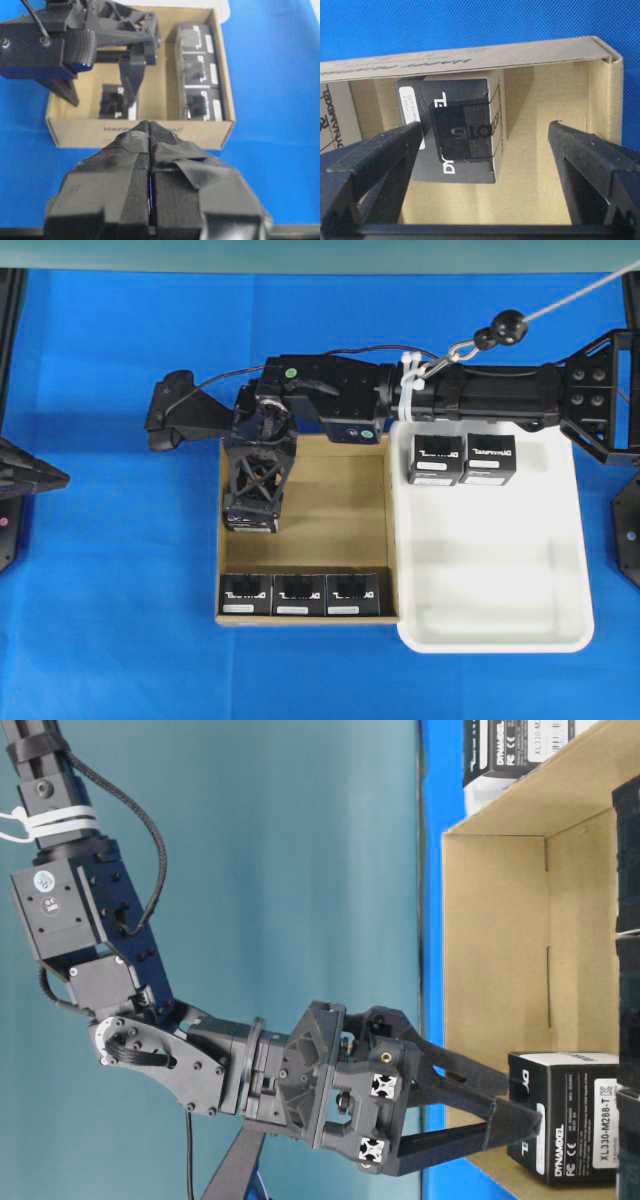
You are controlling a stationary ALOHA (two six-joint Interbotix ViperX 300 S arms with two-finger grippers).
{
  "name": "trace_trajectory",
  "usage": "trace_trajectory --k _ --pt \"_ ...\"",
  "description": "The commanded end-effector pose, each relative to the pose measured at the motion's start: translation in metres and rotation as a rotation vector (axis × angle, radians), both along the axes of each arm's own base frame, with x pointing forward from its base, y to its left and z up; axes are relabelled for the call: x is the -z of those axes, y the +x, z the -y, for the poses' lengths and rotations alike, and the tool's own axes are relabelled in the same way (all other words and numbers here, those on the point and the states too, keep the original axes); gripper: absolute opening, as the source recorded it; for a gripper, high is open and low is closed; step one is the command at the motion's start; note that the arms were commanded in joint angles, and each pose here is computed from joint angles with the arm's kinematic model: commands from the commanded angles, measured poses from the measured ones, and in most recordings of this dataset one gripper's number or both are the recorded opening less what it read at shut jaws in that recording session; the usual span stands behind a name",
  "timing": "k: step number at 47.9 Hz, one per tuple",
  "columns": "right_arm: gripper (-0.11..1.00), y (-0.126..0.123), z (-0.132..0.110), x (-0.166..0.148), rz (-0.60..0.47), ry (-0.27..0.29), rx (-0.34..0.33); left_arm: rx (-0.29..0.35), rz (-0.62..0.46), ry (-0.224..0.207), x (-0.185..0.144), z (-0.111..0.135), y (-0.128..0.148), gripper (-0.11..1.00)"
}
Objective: Pick the box from inside the cardboard box.
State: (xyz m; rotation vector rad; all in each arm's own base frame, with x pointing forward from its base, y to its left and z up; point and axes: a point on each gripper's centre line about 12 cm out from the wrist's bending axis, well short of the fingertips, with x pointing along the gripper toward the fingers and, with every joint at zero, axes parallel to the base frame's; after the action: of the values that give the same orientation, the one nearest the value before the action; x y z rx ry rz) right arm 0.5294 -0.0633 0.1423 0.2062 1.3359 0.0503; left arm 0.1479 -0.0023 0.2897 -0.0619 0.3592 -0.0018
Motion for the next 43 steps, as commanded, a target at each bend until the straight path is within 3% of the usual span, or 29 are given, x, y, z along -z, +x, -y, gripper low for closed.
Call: trace_trajectory --k 1,22,32,43 --pt "0.99 -0.001 0.001 -0.001 -0.005 -0.005 -0.004 -0.001 0.031 0.001 -0.012 0.000 0.001 -0.06" --pt "0.99 0.000 -0.010 -0.066 0.087 -0.009 -0.029 -0.001 0.037 -0.001 -0.014 0.000 0.000 -0.06" --pt "0.99 0.005 -0.011 -0.109 0.155 -0.019 -0.047 -0.001 0.040 -0.001 -0.014 0.000 0.000 -0.06" --pt "0.99 0.002 -0.015 -0.155 0.160 -0.020 -0.081 0.000 0.043 -0.001 -0.015 0.000 -0.001 -0.06"
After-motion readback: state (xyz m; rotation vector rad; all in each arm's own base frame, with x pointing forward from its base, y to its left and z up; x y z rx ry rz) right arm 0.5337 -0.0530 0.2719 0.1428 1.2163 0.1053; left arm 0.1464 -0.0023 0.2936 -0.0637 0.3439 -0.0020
